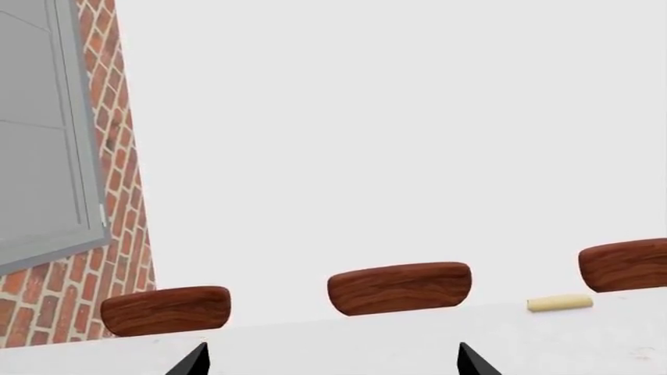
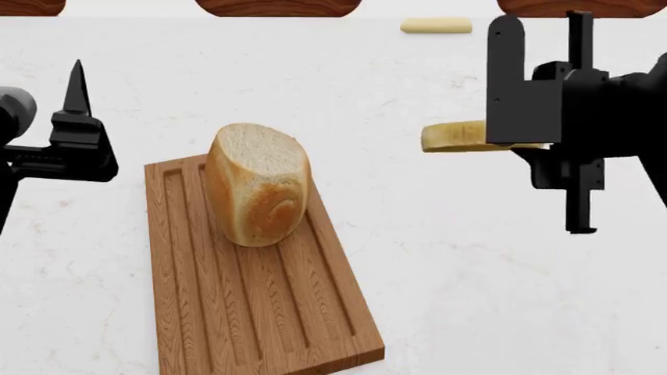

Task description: Pick up the wedge of cheese and place it on the slice of bread to prepare a simple cheese on bread dish.

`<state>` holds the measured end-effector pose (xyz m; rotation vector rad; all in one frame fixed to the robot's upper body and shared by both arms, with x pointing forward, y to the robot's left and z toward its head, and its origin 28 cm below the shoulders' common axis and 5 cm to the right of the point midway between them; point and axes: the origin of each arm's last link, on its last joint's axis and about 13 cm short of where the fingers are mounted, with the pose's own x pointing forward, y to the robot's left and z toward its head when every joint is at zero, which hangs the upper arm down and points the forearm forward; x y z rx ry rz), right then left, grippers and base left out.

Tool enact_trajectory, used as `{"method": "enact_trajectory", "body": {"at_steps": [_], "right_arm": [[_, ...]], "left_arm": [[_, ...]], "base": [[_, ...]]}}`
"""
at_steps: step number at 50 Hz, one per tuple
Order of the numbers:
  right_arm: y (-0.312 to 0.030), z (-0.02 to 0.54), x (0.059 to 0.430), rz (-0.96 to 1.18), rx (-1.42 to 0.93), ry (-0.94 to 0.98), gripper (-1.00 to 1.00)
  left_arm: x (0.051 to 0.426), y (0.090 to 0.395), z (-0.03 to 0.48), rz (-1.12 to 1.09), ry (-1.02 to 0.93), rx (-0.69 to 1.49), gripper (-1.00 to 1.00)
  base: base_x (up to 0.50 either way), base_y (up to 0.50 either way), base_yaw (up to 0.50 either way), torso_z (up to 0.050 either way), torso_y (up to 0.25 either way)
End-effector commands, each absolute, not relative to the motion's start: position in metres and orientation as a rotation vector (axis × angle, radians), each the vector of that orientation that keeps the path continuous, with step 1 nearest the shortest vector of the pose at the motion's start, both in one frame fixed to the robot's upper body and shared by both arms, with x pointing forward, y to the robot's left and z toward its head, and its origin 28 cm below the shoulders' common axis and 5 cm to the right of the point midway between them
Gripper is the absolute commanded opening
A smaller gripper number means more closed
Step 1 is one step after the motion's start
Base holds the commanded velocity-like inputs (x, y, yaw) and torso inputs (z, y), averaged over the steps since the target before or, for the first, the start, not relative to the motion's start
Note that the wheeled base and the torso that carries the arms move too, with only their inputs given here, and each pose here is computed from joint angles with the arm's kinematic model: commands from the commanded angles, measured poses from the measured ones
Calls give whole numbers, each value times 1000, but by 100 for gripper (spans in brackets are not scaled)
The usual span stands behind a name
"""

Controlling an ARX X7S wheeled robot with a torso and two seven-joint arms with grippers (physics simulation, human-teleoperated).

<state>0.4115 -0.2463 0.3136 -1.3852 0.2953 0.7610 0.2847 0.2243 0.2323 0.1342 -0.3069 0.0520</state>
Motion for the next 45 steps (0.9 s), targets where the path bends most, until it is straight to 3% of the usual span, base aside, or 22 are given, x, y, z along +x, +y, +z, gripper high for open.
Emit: {"method": "enact_trajectory", "body": {"at_steps": [1, 40, 45], "right_arm": [[-225, 303, 421, 761, -1468, 234, -100], [-162, 305, 433, 735, -1674, -65, -100], [-156, 299, 435, 726, -1620, -105, -100]], "left_arm": [[284, 225, 233, 50, -319, 132, 100], [284, 225, 232, 46, -319, 128, 100], [285, 225, 232, 45, -317, 127, 100]], "base": [[0, 0, 0, 0, 0], [0, 0, 0, 0, 0], [0, 0, 0, 0, 0]]}}
